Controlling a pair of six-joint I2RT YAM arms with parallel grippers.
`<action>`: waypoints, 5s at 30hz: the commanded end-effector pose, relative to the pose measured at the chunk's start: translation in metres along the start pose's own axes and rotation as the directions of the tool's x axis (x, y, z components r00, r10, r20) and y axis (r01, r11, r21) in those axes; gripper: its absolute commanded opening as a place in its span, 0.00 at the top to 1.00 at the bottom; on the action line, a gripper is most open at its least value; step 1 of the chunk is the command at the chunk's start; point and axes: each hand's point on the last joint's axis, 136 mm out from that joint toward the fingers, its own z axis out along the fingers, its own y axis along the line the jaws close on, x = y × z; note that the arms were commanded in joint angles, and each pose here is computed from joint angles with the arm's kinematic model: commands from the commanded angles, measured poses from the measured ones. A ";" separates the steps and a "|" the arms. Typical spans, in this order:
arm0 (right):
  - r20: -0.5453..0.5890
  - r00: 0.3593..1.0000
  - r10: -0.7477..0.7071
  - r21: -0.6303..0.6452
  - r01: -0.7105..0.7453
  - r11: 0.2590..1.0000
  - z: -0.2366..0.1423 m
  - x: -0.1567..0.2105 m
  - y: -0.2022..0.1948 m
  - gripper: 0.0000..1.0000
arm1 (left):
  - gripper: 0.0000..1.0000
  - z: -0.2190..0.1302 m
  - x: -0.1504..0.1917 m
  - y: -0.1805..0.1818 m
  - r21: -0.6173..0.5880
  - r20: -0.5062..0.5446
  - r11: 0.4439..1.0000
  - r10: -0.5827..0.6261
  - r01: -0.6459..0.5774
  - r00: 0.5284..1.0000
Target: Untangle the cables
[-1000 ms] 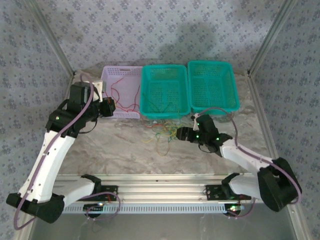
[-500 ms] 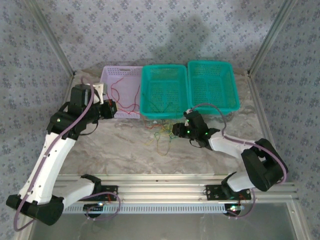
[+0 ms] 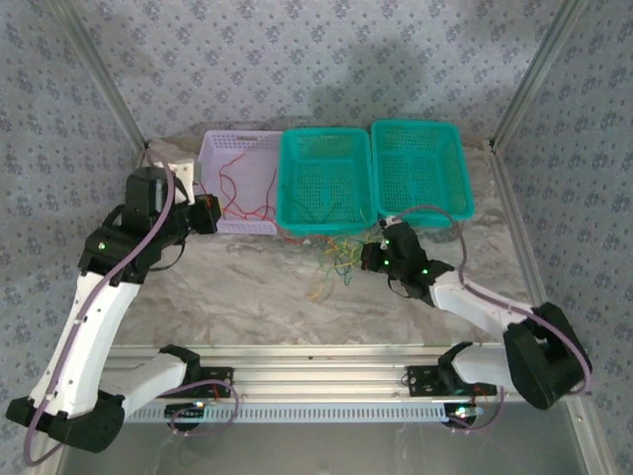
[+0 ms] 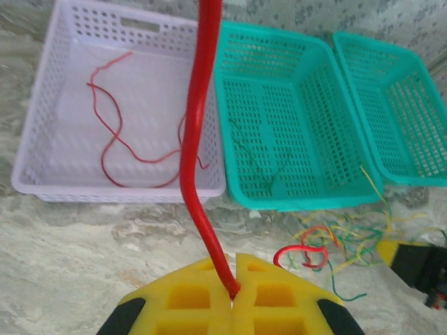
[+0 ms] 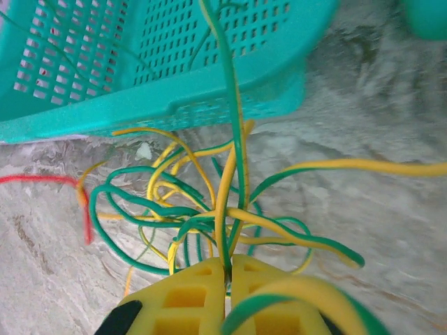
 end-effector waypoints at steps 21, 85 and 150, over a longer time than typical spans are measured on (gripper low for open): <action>-0.015 0.995 0.099 0.229 -0.093 0.969 -0.047 0.038 -0.094 1.00 | 1.00 -0.114 -0.092 0.012 -0.094 0.444 0.994 -0.006 0.053 0.896; 0.010 1.000 -0.028 -0.122 0.029 0.992 -0.031 0.002 0.008 1.00 | 1.00 0.046 -0.114 0.050 -0.484 0.185 0.871 0.199 -0.087 0.962; -0.031 0.999 -0.031 -0.111 0.027 0.993 -0.026 0.021 0.007 1.00 | 0.91 0.328 0.068 0.134 -0.513 -0.510 0.820 -0.056 -0.252 0.858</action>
